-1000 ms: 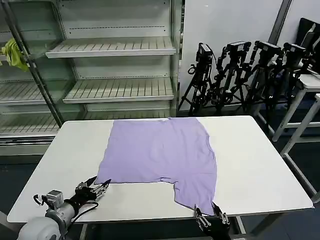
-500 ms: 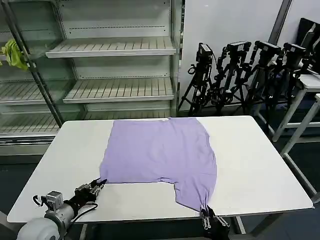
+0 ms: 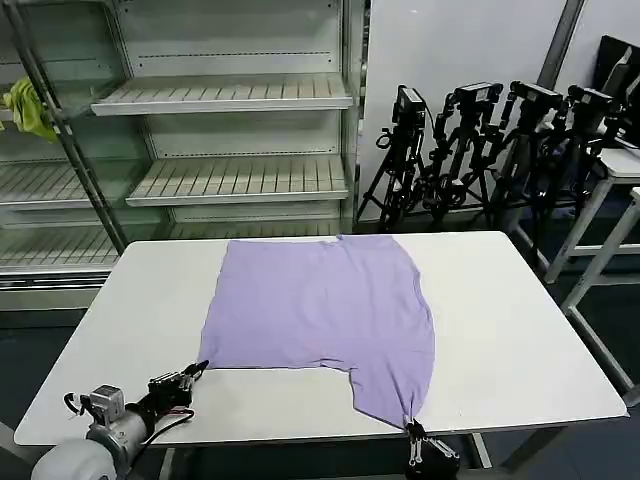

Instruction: Fold and organize the clothes.

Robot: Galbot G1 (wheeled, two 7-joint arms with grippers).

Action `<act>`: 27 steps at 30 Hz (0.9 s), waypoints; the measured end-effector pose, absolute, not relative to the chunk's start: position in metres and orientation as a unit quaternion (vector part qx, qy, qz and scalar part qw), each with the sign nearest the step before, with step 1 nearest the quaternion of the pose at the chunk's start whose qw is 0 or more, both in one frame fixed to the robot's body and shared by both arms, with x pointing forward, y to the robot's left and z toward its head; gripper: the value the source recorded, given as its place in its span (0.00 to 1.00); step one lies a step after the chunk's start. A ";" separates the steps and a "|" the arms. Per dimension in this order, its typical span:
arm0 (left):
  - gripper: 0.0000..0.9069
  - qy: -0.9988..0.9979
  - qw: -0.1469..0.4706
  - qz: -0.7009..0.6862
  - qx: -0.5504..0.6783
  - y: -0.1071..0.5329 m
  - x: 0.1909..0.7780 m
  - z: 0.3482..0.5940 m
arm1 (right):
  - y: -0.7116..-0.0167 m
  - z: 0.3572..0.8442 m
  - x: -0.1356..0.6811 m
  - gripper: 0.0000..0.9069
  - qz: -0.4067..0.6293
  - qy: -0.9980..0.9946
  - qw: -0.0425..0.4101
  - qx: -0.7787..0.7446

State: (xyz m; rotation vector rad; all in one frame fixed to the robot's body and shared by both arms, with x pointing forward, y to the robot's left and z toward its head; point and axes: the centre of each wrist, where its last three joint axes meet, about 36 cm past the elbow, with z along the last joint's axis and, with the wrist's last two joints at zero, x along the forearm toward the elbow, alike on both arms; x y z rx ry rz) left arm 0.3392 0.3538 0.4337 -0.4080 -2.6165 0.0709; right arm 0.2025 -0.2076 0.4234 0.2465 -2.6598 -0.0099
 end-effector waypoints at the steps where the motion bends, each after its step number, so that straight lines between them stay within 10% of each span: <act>1: 0.04 -0.958 0.243 0.025 -0.150 0.354 0.338 0.435 | -0.209 0.425 0.201 0.00 -0.003 -0.968 0.233 0.090; 27: 0.04 -0.961 0.226 0.017 -0.159 0.349 0.302 0.467 | -0.231 0.483 0.194 0.00 0.010 -0.981 0.174 0.086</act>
